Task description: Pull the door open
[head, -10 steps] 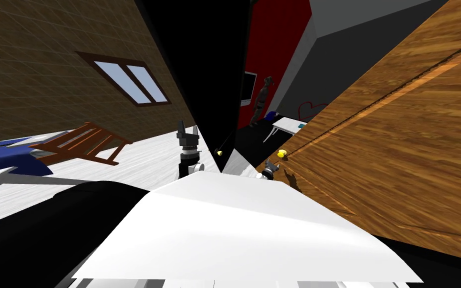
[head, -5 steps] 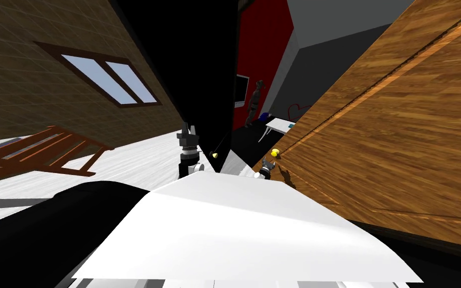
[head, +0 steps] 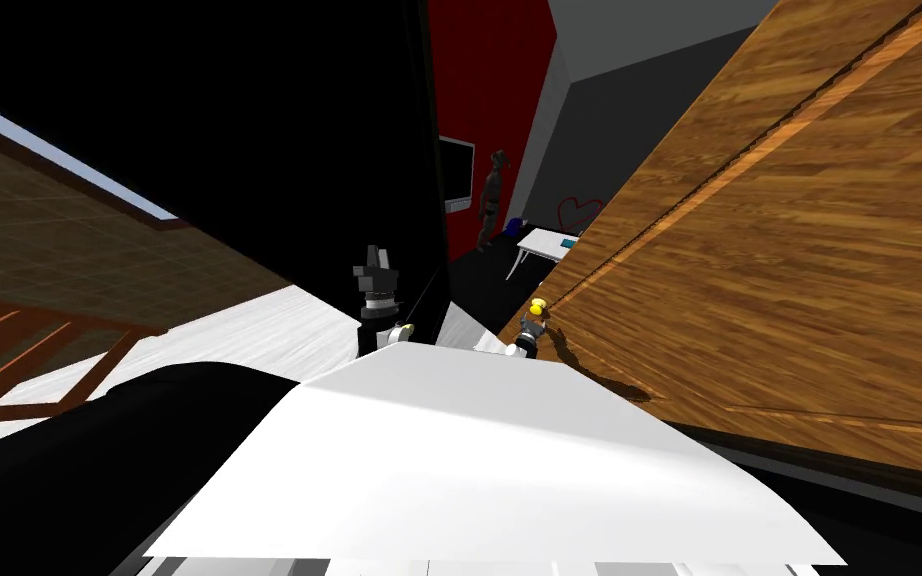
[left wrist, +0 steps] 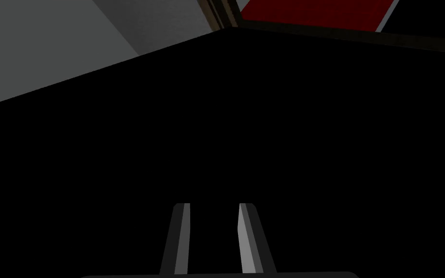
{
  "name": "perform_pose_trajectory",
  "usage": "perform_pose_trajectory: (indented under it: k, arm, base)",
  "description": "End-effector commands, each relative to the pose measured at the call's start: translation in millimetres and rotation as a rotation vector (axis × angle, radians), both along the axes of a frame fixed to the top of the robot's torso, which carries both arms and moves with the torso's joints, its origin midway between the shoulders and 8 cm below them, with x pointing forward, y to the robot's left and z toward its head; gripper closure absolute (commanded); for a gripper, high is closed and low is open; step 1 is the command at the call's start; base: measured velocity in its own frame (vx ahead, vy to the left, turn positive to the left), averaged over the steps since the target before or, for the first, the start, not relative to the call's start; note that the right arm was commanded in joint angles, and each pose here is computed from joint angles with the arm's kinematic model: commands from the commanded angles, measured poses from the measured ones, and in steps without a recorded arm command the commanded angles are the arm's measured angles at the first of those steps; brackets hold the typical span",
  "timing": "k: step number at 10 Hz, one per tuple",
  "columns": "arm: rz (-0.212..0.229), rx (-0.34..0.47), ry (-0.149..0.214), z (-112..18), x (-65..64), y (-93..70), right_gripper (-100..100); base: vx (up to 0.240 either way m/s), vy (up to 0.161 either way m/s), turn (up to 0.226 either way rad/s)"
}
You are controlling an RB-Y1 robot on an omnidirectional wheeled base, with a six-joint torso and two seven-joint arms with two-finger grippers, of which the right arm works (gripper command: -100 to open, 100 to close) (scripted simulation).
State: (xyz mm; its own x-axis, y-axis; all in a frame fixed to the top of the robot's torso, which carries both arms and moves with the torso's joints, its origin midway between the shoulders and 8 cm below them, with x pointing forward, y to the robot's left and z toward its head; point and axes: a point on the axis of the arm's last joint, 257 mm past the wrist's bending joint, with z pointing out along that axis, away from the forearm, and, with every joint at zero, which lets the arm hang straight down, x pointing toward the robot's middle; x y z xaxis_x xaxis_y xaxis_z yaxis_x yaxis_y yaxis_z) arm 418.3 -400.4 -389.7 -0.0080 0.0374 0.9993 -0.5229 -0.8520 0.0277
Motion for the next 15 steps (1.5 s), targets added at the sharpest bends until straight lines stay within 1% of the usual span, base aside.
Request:
perform_pose_trajectory:
  k: [1,4,5,6,11,12,15]
  arm:
    - [0.015,0.002,0.001,-0.7,2.3,7.7,-100]
    - [0.034,0.005,0.001,-1.9,5.7,16.9,-100]
    - [0.030,0.004,0.001,-1.8,5.1,14.6,-100]
    - [0.030,0.004,0.001,-1.8,5.1,14.6,100]
    - [0.030,0.004,0.001,-1.8,5.1,14.6,100]
    - [0.037,0.008,0.009,-4.9,4.8,16.8,100]
    - [0.038,0.007,0.009,-4.9,4.3,14.0,100]
  base:
    - [0.215,-0.085,-0.271]
    - [0.210,-0.056,-0.163]
    - [0.091,-0.014,-0.024]
    - [-0.011,0.004,0.049]
    - [-0.016,0.005,0.002]
    - [-0.100,0.009,0.090]
    - [-0.205,0.033,0.106]
